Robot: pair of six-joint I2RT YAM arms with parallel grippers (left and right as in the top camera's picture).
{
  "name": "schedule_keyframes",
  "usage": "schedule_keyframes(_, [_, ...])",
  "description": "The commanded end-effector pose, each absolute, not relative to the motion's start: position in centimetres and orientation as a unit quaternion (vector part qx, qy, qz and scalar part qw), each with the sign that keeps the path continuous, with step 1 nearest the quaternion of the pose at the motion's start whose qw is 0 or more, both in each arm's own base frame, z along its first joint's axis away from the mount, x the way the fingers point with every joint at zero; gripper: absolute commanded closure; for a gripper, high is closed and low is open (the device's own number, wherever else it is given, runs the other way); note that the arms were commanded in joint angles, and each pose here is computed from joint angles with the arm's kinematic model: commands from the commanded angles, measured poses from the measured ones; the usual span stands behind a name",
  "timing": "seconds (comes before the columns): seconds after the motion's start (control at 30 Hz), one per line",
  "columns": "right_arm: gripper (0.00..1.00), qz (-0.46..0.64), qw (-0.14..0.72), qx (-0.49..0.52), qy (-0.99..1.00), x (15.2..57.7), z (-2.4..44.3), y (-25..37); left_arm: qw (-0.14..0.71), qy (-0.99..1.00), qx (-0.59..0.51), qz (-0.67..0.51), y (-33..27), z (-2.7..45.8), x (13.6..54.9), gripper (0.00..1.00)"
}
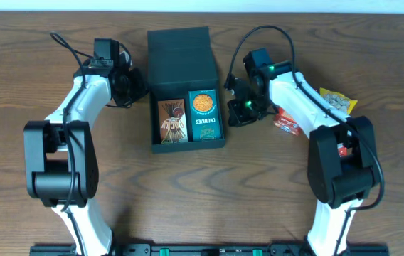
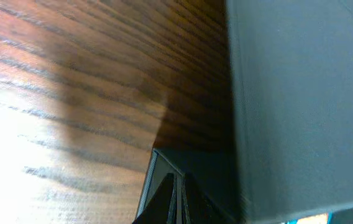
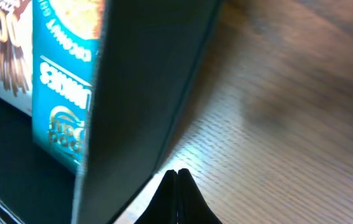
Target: Pack container
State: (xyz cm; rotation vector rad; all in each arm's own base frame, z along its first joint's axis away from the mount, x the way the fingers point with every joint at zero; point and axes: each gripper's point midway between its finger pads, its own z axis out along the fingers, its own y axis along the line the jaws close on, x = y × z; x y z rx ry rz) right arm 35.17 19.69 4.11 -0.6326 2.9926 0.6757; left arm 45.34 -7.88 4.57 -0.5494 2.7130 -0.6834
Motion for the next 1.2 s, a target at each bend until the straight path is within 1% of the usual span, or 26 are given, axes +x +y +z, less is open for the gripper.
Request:
schedule_keyframes(0.0, [0.98,0.224,0.005,-0.226,0.948,34.2,4.7,21.0,0.142,0.94,-0.182,-0.251,-9.0,4.4,45.4,0.94])
schedule_keyframes(0.27, [0.99,0.223,-0.005,-0.238,0.945,33.3,4.6,21.8,0.15,0.939,-0.17,-0.258,-10.2,4.6,45.7,0.94])
schedule_keyframes(0.5, [0.99,0.211,-0.005,-0.242,0.947,33.4,4.4,21.4,0.149,0.939,-0.169,-0.259,-10.2,4.6,45.6,0.94])
schedule_keyframes(0.63, [0.99,0.179,0.001,-0.233,0.956,34.1,4.3,19.6,0.149,0.94,-0.169,-0.255,-10.0,4.6,45.6,0.94])
schedule_keyframes(0.73, [0.99,0.157,0.021,-0.222,0.962,35.2,5.6,17.6,0.16,0.94,-0.171,-0.247,-9.5,5.3,45.8,0.94])
schedule_keyframes(0.83, [0.99,0.114,0.063,-0.198,0.971,37.1,7.9,14.6,0.191,0.944,-0.163,-0.215,-8.3,7.4,46.4,0.94])
schedule_keyframes(0.9, [0.99,0.086,0.093,-0.172,0.977,38.3,9.3,12.3,0.221,0.945,-0.149,-0.19,-7.4,9.7,46.9,0.94])
schedule_keyframes(0.93, [0.94,0.072,0.106,-0.157,0.979,38.9,9.9,11.0,0.24,0.944,-0.142,-0.178,-6.9,11.1,47.3,0.94])
schedule_keyframes(0.97, [0.72,0.065,0.115,-0.147,0.98,39.4,10.2,10.0,0.256,0.942,-0.137,-0.168,-6.5,12.4,47.5,0.94])
schedule_keyframes(1.03, [0.18,0.067,0.123,-0.13,0.982,40.0,10.5,8.8,0.29,0.937,-0.123,-0.155,-5.9,15.0,48.1,0.94])
schedule_keyframes(1.07, [0.05,0.075,0.123,-0.123,0.982,40.0,10.5,8.4,0.305,0.933,-0.115,-0.15,-5.8,16.1,48.3,0.94])
schedule_keyframes(1.1, [0.01,0.088,0.123,-0.116,0.982,40.1,10.6,8.2,0.322,0.929,-0.104,-0.148,-5.6,17.4,48.6,0.94])
schedule_keyframes(1.13, [0.01,0.097,0.125,-0.111,0.981,40.2,10.6,8.0,0.334,0.926,-0.095,-0.146,-5.5,18.2,48.8,0.93])
schedule_keyframes(1.17, [0.01,0.101,0.128,-0.106,0.981,40.4,10.7,7.7,0.347,0.923,-0.084,-0.143,-5.4,19.0,48.9,0.87])
